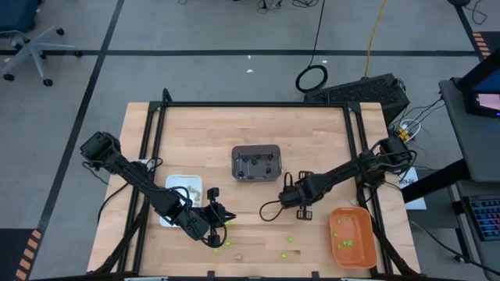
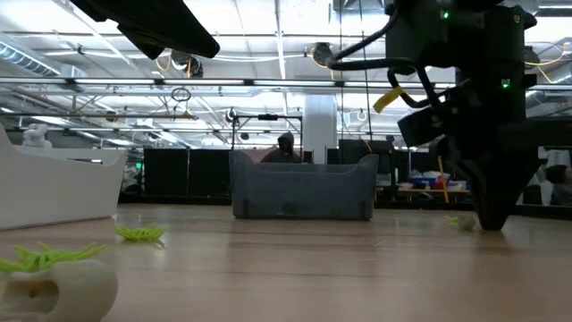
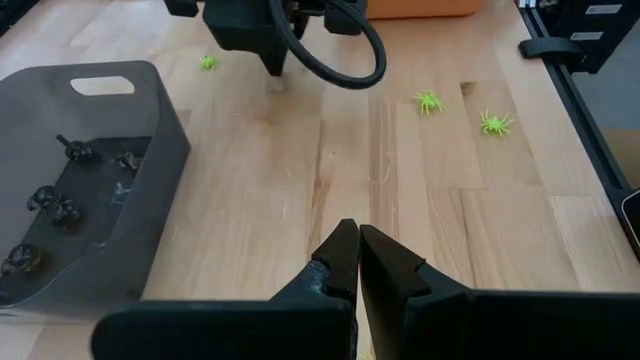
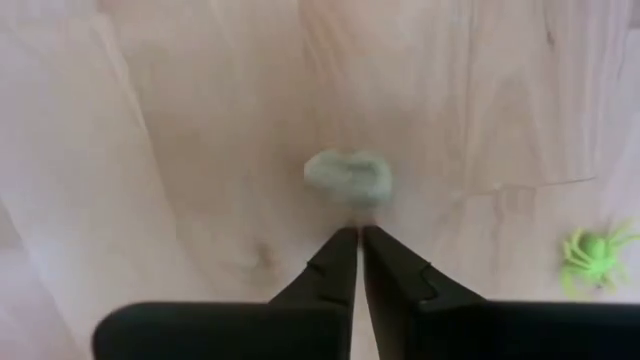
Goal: Sort Halloween decoration
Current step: Put the white skull toy into the white bin
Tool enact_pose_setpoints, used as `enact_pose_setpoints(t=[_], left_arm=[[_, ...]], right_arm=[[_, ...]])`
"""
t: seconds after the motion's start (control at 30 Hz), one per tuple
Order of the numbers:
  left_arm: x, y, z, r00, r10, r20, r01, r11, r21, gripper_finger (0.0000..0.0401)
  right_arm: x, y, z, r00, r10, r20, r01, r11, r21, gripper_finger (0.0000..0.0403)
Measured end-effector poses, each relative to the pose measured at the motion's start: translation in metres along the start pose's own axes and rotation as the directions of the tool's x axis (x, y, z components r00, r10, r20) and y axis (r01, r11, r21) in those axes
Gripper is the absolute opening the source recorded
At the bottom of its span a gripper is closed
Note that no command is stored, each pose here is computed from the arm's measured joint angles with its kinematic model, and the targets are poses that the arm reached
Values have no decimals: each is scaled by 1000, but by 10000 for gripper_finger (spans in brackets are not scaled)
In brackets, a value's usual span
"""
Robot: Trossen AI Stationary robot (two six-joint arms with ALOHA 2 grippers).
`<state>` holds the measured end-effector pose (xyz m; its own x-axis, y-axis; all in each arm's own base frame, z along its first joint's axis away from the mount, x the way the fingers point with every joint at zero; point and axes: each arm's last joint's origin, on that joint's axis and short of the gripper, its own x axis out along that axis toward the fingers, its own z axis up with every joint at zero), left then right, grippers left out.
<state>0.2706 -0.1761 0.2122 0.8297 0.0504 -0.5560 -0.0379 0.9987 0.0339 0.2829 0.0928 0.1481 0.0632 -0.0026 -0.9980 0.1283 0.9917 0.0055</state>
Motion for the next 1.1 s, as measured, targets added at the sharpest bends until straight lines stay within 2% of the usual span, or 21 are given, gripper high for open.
enact_pose_setpoints(t=[0.13, 0.3, 0.47, 0.6, 0.7, 0.87, 1.1], left_arm=[[0, 0, 0, 1000, 0, 0, 0, 1000, -1, 13], [0, 0, 0, 1000, 0, 1, 0, 1000, -2, 13], [0, 0, 0, 1000, -1, 2, 1, 1000, -4, 13], [0, 0, 0, 1000, -1, 2, 1, 1000, -18, 13], [0, 0, 0, 1000, -1, 2, 1, 1000, -29, 13], [0, 0, 0, 1000, -1, 2, 1, 1000, -29, 13], [0, 0, 0, 1000, -1, 2, 1, 1000, -29, 13]], right_arm=[[0, 9, -2, 1000, 11, 21, -13, 998, 64, 1], [-3, 18, -1, 999, 7, 51, -12, 994, 107, 9], [-15, 27, 6, 991, -36, 126, 25, 995, 93, 38], [-23, 28, 11, 981, -89, 169, 61, 984, 167, 76], [-25, 26, 12, 974, -131, 183, 81, 962, 260, 107], [-21, 21, 9, 973, -162, 167, 74, 896, 437, 154], [-16, 18, 6, 972, -179, 153, 76, 853, 516, 202]])
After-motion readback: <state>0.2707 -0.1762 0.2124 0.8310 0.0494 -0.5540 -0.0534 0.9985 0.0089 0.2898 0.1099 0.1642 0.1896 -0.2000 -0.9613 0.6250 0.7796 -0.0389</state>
